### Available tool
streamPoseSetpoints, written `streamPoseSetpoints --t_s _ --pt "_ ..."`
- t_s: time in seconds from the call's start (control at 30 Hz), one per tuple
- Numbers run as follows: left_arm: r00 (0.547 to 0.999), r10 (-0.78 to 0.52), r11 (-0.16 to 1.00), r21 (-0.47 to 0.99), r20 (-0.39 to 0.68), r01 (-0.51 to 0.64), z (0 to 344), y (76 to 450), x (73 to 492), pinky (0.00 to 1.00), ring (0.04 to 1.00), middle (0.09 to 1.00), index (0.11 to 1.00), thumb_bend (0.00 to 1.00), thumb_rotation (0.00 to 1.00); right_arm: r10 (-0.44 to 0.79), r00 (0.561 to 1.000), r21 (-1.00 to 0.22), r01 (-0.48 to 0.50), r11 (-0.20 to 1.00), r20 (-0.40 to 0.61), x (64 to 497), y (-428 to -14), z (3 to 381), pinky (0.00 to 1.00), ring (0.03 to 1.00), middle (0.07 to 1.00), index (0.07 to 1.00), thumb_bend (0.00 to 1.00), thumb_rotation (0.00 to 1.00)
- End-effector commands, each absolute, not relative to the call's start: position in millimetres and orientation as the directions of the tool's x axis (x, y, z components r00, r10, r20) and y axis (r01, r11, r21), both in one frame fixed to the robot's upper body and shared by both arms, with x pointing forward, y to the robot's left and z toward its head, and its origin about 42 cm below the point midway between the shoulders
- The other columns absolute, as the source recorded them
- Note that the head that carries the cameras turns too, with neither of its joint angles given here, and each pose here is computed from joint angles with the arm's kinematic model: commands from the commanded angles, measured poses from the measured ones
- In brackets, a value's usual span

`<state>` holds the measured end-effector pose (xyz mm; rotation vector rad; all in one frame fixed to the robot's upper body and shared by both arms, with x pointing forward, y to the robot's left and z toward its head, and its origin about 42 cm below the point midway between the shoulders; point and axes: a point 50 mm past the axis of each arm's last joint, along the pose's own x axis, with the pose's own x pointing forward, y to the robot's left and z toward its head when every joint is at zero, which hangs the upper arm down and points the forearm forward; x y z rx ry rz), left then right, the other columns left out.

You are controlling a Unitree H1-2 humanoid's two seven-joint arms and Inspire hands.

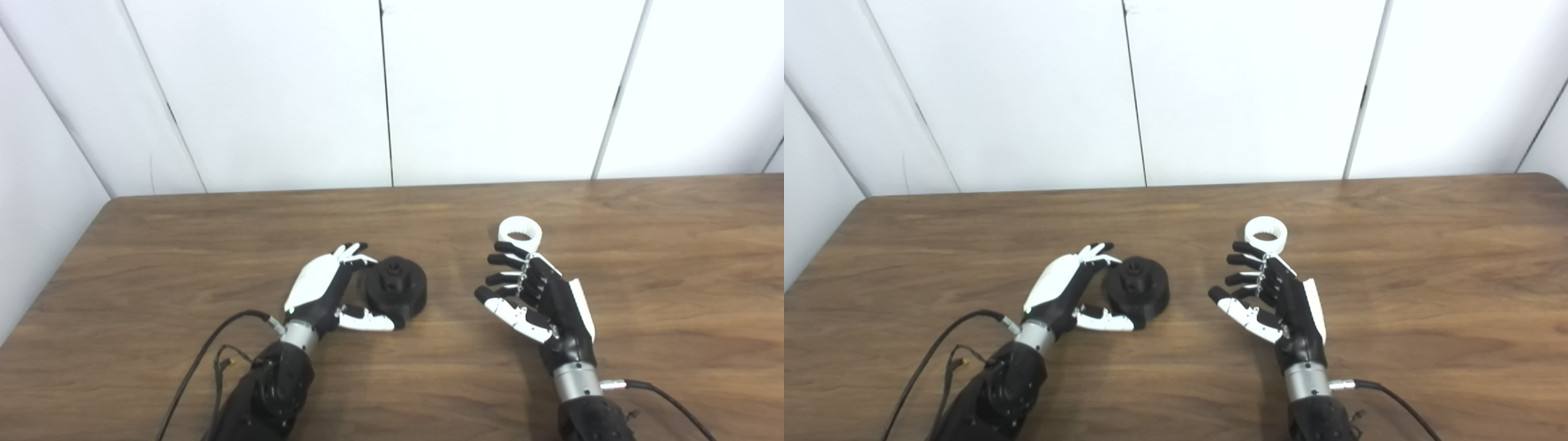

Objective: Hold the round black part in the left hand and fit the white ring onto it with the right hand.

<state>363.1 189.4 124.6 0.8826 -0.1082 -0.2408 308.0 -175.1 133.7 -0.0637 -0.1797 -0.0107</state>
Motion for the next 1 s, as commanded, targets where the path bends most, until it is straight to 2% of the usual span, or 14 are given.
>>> streamPoseSetpoints --t_s 0.0,0.13,0.5,0.6,0.73,0.97 --pt "0.961 -0.273 0.598 0.789 0.039 0.138 134.0 189.0 359.4 0.99 0.981 0.957 0.594 0.84 0.37 -0.005 0.979 -0.071 0.020 0.997 0.203 307.0 -179.0 135.0 0.48 0.591 0.693 0.734 0.67 0.20" --pt "0.959 -0.280 0.615 0.775 0.041 0.147 127.8 185.3 344.9 0.98 0.975 0.950 0.587 0.84 0.35 -0.002 0.980 -0.072 0.016 0.997 0.199 307.7 -178.7 134.9 0.49 0.592 0.695 0.735 0.68 0.22" --pt "0.957 -0.286 0.625 0.766 0.043 0.152 119.7 173.4 329.1 0.97 0.977 0.953 0.596 0.84 0.43 0.007 0.981 -0.094 0.011 0.996 0.194 307.8 -181.7 134.1 0.51 0.609 0.697 0.734 0.71 0.26" --pt "0.958 -0.282 0.633 0.760 0.051 0.146 120.7 174.9 330.1 0.95 0.968 0.950 0.595 0.83 0.40 0.010 0.980 -0.084 0.007 0.996 0.196 308.5 -179.5 134.6 0.49 0.595 0.691 0.733 0.70 0.25" --pt "0.959 -0.277 0.639 0.756 0.054 0.142 121.8 182.0 330.4 0.98 0.978 0.950 0.589 0.84 0.39 0.015 0.980 -0.060 -0.003 0.998 0.199 309.4 -172.5 137.0 0.47 0.589 0.698 0.730 0.72 0.24" --pt "0.958 -0.282 0.632 0.762 0.058 0.140 120.7 190.2 330.1 0.93 0.969 0.944 0.583 0.82 0.34 0.014 0.975 -0.069 0.001 0.998 0.220 313.0 -171.3 139.4 0.45 0.575 0.696 0.718 0.71 0.23"
